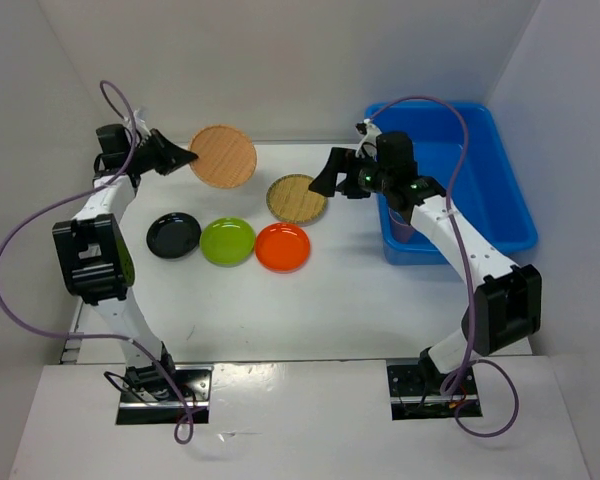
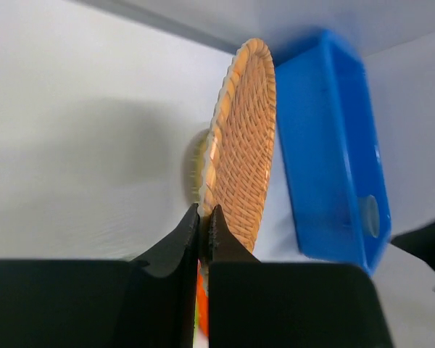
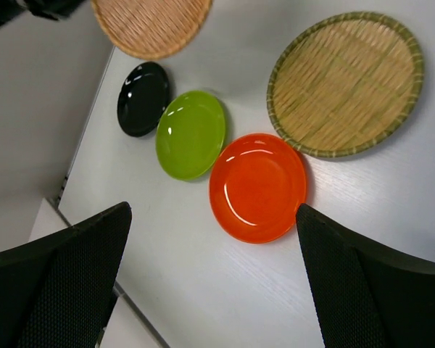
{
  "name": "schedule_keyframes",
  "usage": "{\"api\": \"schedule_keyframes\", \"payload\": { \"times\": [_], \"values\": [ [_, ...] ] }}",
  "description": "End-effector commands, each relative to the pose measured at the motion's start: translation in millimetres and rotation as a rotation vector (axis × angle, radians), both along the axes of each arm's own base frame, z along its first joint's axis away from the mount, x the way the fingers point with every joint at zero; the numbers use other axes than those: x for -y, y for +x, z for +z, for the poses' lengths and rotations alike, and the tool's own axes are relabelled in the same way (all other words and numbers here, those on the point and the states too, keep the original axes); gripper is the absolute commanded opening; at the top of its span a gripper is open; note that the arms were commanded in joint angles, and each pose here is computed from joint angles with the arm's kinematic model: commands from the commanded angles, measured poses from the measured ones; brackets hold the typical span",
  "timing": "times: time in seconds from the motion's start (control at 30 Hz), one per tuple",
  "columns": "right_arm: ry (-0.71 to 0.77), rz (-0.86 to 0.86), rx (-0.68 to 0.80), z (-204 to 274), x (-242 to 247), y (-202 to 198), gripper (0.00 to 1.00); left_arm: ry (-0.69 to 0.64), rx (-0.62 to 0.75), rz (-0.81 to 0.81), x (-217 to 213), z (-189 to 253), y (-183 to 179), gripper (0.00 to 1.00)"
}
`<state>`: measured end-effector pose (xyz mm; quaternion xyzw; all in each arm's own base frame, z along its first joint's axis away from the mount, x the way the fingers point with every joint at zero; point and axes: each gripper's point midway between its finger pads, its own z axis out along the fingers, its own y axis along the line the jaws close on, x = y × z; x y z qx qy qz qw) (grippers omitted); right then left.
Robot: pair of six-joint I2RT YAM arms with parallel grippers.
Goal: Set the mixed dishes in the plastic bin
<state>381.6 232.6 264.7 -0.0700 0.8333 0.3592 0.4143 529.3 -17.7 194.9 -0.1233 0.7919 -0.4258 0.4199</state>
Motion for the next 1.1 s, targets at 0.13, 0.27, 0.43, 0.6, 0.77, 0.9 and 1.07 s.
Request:
{"api": "schedule_keyframes", "payload": {
  "times": [0.13, 0.27, 0.43, 0.6, 0.77, 0.9, 1.07],
  "values": [
    [0.166, 0.145, 0.144, 50.4, -33.8, 0.2, 0.99, -0.017, 0.220, -0.280, 64.8, 117.8, -63.8, 0.00],
    [0.205, 0.205, 0.161, 55.3, -43.8, -8.1, 0.99, -0.043, 0.236, -0.417, 97.8, 132.1, -94.9, 0.00],
    [0.193, 0.234, 0.207, 61.2, -49.6, -13.2, 0.99, -0.035, 0.246, -0.592, 142.0, 135.7, -127.7, 0.00],
    [0.161, 0.207, 0.197, 52.9, -50.0, -7.9, 0.97, -0.065, 0.248, -0.711, 174.8, 137.8, -151.6, 0.00],
    [0.138, 0.208, 0.157, 40.6, -51.9, -10.2, 0.76, -0.085, 0.275, -0.773, 189.4, 147.7, -158.9, 0.00],
    [0.126, 0.199, 0.156, 37.9, -50.2, -9.0, 0.31, -0.082, 0.275, -0.774, 193.2, 149.5, -153.8, 0.00],
    [0.107, 0.179, 0.155, 45.5, -46.0, -9.1, 0.00, -0.090, 0.261, -0.781, 198.0, 146.0, -144.7, 0.00]
  ]
}}
